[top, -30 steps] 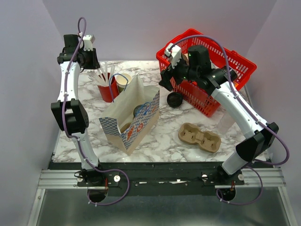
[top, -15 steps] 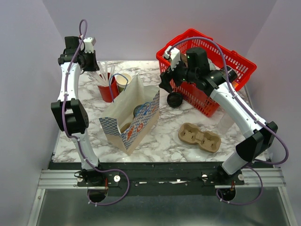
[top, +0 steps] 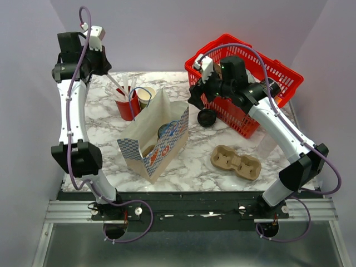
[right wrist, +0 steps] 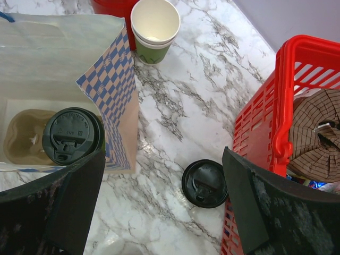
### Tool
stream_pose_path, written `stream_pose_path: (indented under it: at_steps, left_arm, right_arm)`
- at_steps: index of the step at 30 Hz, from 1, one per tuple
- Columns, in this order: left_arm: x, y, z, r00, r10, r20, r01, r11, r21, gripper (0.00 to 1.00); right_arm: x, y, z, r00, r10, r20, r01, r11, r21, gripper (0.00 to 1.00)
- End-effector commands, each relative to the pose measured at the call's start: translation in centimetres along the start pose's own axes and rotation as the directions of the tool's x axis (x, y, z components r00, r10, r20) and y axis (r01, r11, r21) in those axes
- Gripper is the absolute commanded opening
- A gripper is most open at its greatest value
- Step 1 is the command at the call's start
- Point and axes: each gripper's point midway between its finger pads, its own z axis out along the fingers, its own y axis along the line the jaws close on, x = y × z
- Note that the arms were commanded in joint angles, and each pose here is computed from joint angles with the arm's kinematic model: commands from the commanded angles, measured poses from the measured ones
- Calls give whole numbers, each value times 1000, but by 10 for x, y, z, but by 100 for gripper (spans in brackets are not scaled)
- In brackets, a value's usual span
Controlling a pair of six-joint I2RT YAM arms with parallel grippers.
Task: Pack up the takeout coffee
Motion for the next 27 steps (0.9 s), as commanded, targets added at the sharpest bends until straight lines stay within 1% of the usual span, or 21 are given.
stream_pose_path:
  at_steps: [1, 3, 7, 13, 16, 20, 23, 27]
  left_arm:
    - [0, -7, -15, 999, 44, 9, -44, 999, 11, 0]
    - [13, -5, -10, 999, 33, -18, -32, 999, 13, 0]
    - [18, -7, -2, 1000, 11, -29, -10, 999, 31, 0]
    - [-11, -18, -25, 997, 68, 40, -70, 997, 40, 0]
    - [-27, -29, -43, 992, 93, 81, -97, 994, 52, 0]
    - [-55, -45, -77, 981, 113, 160, -122, 991, 49, 0]
    - [-76, -64, -110, 959, 152, 238, -169, 984, 55, 0]
    - [-92, -96, -149, 926, 176, 335, -222, 969, 105, 0]
  right_arm:
    - [-18, 2, -10, 998, -16, 61, 16, 1000, -6, 99]
    - [-18, 2, -9, 998, -14, 61, 15, 1000, -11, 99]
    - [-18, 1, -8, 998, -9, 61, 9, 1000, -7, 99]
    - [-21, 0, -13, 998, -28, 62, 28, 1000, 3, 100]
    - [-22, -2, -15, 998, -34, 60, 33, 999, 14, 100]
    - [-24, -2, -21, 997, -46, 61, 44, 999, 20, 100]
    - [-23, -1, -26, 997, -56, 56, 55, 998, 19, 100]
    - [-23, -4, -32, 997, -67, 49, 65, 997, 53, 100]
